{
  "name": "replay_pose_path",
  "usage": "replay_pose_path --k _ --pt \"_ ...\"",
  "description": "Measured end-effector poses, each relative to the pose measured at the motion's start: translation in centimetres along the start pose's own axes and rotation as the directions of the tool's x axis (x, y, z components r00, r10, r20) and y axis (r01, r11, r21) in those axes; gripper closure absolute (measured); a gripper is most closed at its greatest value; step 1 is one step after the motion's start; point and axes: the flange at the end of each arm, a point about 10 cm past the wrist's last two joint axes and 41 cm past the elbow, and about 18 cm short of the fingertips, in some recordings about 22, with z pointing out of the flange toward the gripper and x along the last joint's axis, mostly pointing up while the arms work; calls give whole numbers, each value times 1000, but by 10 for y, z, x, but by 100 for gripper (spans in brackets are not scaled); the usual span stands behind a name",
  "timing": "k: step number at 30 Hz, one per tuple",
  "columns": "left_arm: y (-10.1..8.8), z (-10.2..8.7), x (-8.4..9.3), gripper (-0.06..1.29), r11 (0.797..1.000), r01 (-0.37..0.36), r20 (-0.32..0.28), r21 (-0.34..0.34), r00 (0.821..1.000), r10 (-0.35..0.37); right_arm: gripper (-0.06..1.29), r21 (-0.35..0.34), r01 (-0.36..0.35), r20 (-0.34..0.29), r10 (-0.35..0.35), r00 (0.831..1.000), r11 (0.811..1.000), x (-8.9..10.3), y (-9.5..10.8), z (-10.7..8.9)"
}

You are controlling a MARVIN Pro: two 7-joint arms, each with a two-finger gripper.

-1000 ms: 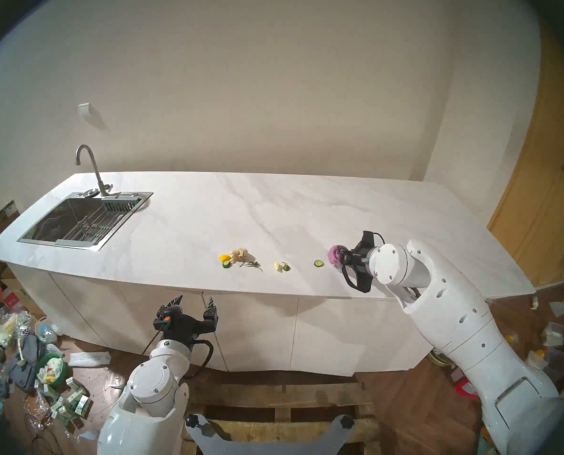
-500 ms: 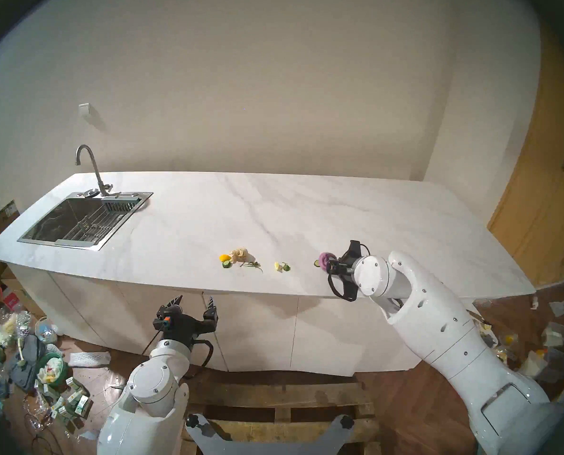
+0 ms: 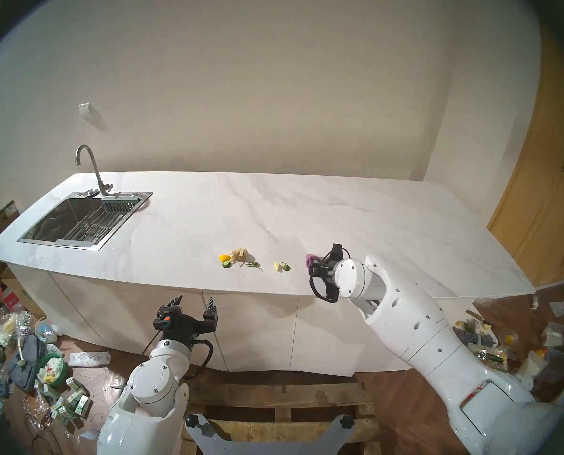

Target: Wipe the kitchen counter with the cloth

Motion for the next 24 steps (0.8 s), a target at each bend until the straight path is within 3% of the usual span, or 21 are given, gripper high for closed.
replay_pose_path --k 4,14,24 --pt "0 0 0 -2 1000 0 0 0 1000 0 125 -6 3 -22 -3 1000 1000 16 0 5" --pt "0 0 0 -2 1000 0 0 0 1000 0 125 -5 20 -114 -21 993 1000 75 -10 11" --pt "0 0 0 -2 1000 0 0 0 1000 0 125 -28 -6 -131 2 991 1000 120 -17 12"
